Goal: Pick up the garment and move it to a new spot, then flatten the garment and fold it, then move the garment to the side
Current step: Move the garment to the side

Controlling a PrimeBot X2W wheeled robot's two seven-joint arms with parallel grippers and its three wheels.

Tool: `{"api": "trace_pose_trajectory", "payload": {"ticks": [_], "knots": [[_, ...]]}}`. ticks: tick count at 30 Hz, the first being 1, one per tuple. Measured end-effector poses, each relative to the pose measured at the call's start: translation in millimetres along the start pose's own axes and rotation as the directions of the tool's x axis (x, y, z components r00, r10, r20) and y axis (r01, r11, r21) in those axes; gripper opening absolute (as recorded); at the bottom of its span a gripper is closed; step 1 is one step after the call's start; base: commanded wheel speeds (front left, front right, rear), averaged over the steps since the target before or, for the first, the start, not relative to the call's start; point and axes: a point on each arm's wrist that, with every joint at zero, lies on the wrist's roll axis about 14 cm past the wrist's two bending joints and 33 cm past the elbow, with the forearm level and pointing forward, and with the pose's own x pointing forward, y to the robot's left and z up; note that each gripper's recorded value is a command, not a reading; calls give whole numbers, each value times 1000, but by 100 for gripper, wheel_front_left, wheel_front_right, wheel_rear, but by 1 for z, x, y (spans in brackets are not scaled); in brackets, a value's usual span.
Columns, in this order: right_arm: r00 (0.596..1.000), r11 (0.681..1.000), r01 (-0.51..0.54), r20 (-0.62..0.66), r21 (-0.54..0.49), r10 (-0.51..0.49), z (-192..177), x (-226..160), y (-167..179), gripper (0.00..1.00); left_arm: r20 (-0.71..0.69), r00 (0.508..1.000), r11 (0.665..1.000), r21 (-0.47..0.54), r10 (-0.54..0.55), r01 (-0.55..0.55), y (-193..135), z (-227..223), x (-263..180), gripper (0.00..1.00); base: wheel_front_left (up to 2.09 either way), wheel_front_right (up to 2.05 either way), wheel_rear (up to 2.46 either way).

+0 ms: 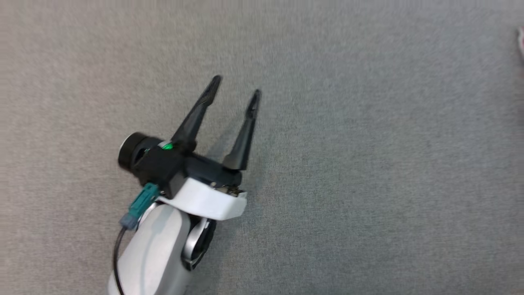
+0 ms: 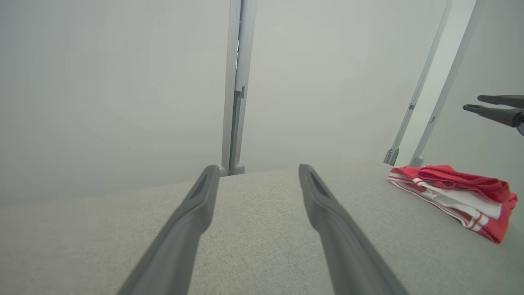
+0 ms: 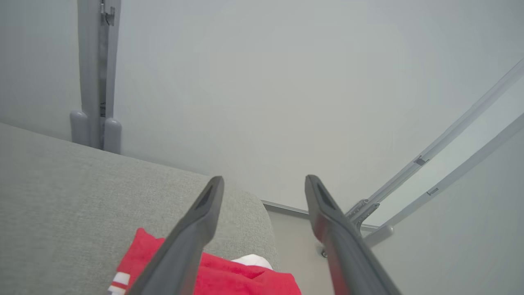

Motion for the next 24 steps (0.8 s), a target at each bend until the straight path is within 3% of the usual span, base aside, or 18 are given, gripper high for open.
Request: {"api": "trace_pose_trajectory", "payload": {"ticks": [6,13,16,24], "knots": [[983,988,-104,162,118,84,50,-28,46,100,65,992,993,48,107,-110,22,39,-32,100,0,0,0],[934,934,-264,305,241,185,82,-75,120,100,109,966,968,65,233,-241,48,66,-81,100,0,0,0],[907,905,-308,378,294,185,100,-96,144,100,65,943,942,65,325,-329,66,55,-108,100,0,0,0],[894,853,-346,413,392,173,99,-150,194,100,64,914,914,54,400,-403,77,57,-143,100,0,0,0]]}}
